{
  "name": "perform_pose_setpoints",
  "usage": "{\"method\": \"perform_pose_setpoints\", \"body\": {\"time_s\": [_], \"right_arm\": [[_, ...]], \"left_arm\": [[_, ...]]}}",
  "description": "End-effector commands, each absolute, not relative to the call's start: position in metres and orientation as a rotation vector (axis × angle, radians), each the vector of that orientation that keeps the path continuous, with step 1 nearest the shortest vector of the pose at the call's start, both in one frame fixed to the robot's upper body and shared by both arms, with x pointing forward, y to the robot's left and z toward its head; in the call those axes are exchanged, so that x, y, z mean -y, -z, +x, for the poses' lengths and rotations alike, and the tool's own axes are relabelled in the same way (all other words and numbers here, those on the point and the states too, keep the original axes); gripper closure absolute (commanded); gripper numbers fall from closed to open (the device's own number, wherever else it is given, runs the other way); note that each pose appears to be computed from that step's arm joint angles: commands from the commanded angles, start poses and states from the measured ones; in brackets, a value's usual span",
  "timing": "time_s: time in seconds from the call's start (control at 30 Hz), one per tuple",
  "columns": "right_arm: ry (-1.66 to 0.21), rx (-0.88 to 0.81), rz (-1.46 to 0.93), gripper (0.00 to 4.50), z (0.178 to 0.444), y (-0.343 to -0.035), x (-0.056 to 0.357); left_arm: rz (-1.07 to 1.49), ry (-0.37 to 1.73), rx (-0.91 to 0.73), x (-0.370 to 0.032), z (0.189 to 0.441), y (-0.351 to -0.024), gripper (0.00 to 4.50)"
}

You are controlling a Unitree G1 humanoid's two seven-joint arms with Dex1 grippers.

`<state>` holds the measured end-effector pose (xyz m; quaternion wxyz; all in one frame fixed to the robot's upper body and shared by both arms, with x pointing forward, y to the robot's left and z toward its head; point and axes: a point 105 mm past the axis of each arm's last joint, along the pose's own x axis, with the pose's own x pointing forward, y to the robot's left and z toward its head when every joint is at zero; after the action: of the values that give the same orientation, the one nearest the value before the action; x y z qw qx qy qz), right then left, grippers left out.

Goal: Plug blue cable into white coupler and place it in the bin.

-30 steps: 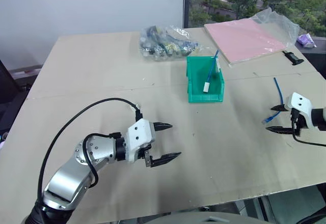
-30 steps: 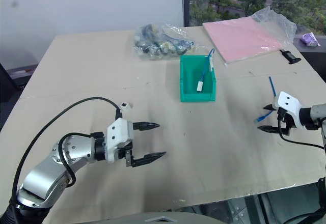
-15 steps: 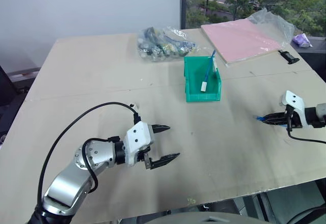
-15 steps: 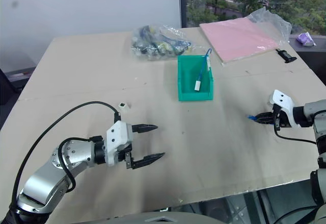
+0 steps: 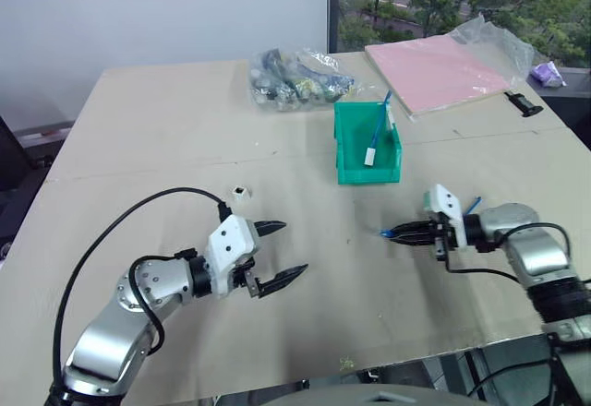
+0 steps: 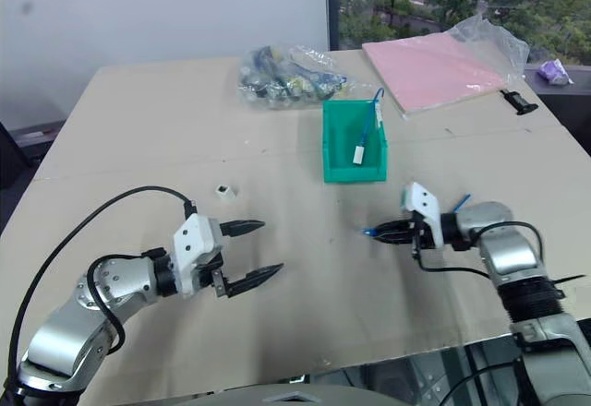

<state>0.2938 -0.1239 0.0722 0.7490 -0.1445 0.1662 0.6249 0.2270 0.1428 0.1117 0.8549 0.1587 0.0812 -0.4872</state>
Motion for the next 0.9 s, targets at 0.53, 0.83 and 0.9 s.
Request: {"method": "perform_pose_setpoints", "body": {"time_s": [0.53, 0.83, 0.9], "right_arm": [[-1.484, -0.174, -0.432, 1.5, 0.3, -0.099, 0.084], [-1.102, -0.048, -0.224, 0.08, 0.266, -0.134, 0.151], [-1.043, -0.047, -0.19, 0.08, 0.254, -0.131, 0.162]], "left_arm": [[0.392, 1.084, -0.154, -0.134, 0.25, -0.107, 0.0], [0.415, 1.241, -0.16, -0.086, 0.282, -0.091, 0.0], [0.428, 1.28, -0.161, -0.078, 0.285, -0.088, 0.0]]}}
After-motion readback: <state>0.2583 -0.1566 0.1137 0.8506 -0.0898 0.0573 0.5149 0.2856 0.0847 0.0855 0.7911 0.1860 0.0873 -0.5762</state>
